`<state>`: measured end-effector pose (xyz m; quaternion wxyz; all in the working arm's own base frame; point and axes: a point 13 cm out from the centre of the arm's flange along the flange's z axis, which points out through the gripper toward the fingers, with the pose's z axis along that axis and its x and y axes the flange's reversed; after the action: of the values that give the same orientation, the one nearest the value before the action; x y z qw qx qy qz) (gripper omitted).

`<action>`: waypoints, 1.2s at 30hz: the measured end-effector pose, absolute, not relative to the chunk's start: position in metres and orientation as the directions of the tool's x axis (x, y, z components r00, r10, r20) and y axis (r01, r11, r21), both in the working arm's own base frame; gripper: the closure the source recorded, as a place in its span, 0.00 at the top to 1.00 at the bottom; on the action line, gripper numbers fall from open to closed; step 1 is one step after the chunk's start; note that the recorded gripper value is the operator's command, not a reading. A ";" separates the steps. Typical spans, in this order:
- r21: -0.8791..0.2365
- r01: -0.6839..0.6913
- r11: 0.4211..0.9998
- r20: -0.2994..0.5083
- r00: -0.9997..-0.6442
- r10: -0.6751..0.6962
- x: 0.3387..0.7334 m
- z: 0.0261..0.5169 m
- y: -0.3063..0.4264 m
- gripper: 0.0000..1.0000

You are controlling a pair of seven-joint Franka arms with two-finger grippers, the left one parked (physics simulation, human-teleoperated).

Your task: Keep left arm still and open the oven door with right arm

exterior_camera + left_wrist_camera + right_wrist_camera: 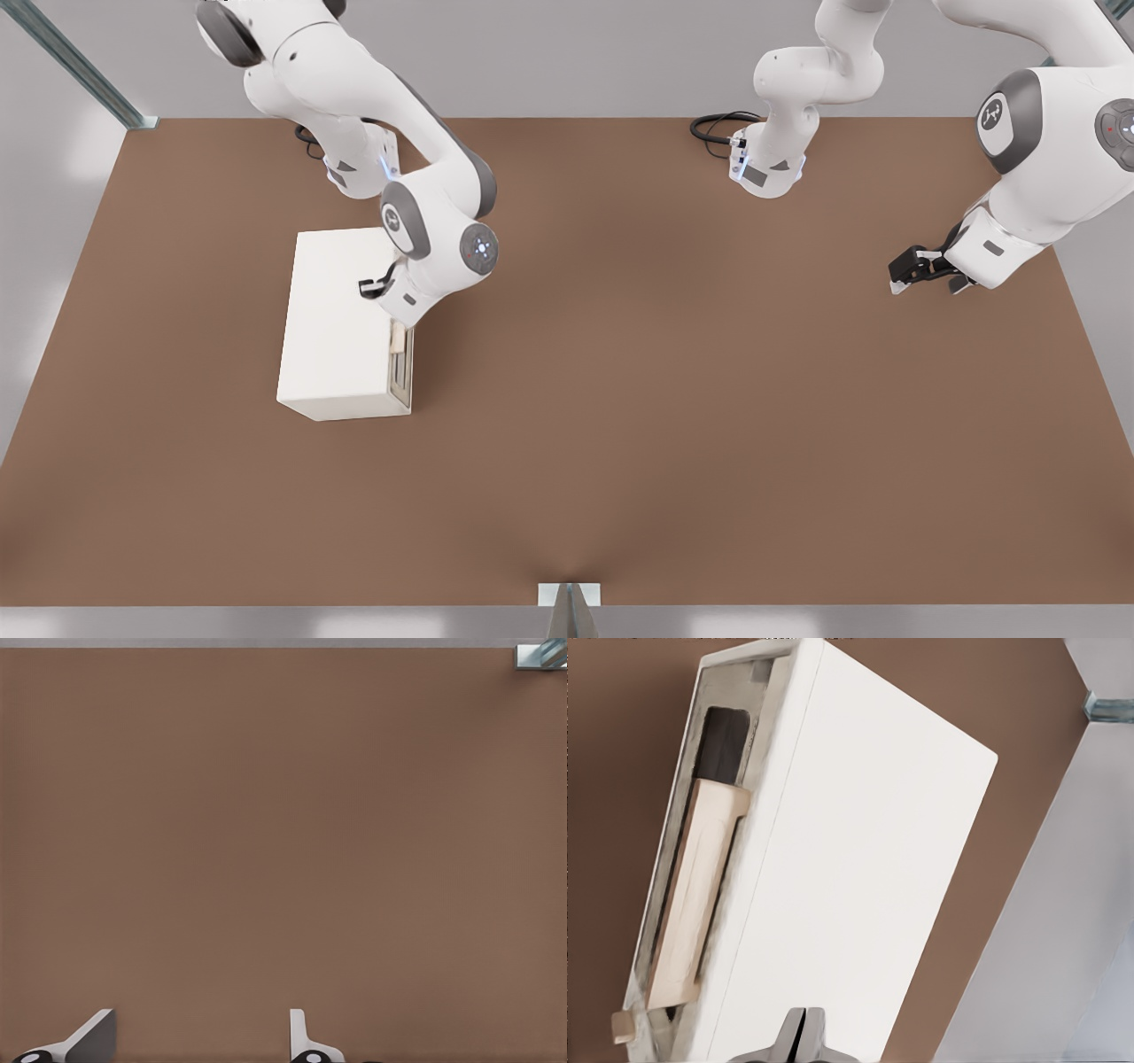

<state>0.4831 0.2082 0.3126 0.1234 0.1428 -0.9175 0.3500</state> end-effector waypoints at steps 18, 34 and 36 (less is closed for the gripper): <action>-0.796 0.014 0.605 0.055 -0.994 0.095 0.474 0.229 0.222 0.00; -0.787 0.192 0.586 -0.090 -0.976 0.198 0.475 0.213 0.228 0.00; -0.780 0.206 0.591 -0.102 -0.973 0.205 0.476 0.211 0.235 0.00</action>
<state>0.4757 0.2347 0.2106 -0.0007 -0.1152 -0.8918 0.4376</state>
